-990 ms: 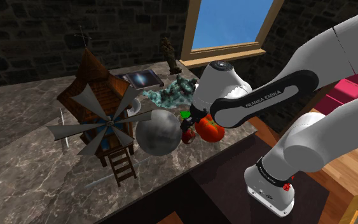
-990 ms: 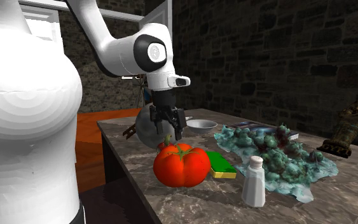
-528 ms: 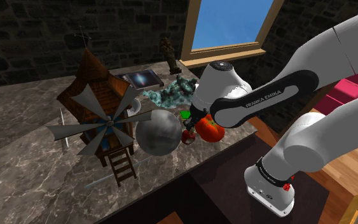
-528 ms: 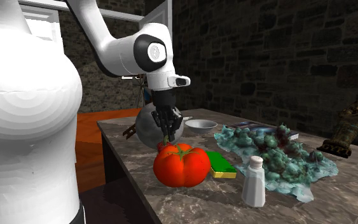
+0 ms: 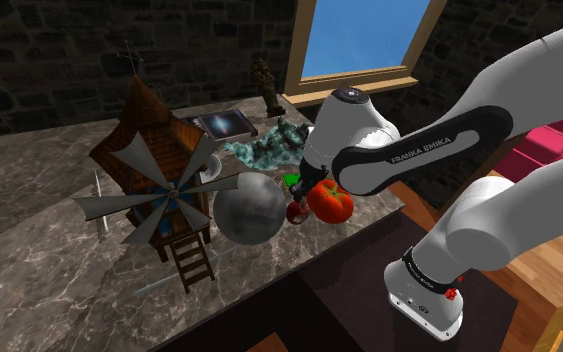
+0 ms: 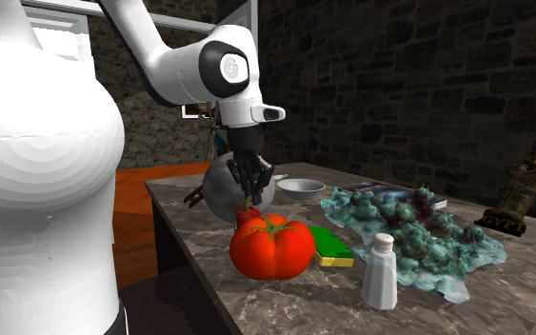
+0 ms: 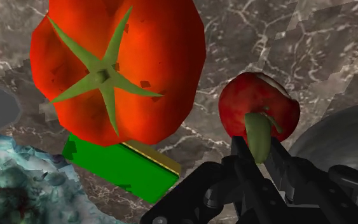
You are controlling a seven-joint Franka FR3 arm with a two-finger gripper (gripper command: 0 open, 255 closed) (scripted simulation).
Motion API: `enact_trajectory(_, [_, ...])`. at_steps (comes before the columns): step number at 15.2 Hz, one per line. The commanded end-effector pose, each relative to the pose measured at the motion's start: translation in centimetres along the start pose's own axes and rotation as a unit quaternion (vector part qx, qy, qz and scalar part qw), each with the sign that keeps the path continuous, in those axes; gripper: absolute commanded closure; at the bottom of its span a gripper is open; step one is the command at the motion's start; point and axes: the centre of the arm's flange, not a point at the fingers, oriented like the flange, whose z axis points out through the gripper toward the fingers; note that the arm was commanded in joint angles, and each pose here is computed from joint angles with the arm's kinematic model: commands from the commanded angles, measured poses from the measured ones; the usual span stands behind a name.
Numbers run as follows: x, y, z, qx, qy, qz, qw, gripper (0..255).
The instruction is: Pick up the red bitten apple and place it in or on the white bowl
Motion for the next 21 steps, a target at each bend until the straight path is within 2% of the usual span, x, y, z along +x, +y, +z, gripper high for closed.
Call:
enact_trajectory(1, [0.1,0.0,-1.0,0.0,0.0,0.0,1.0,255])
enact_trajectory(19, [1.3,0.1,-10.3,0.0,0.0,0.0,1.0,255])
enact_trajectory(21, [3.8,-0.7,-10.3,0.0,0.0,0.0,1.0,255])
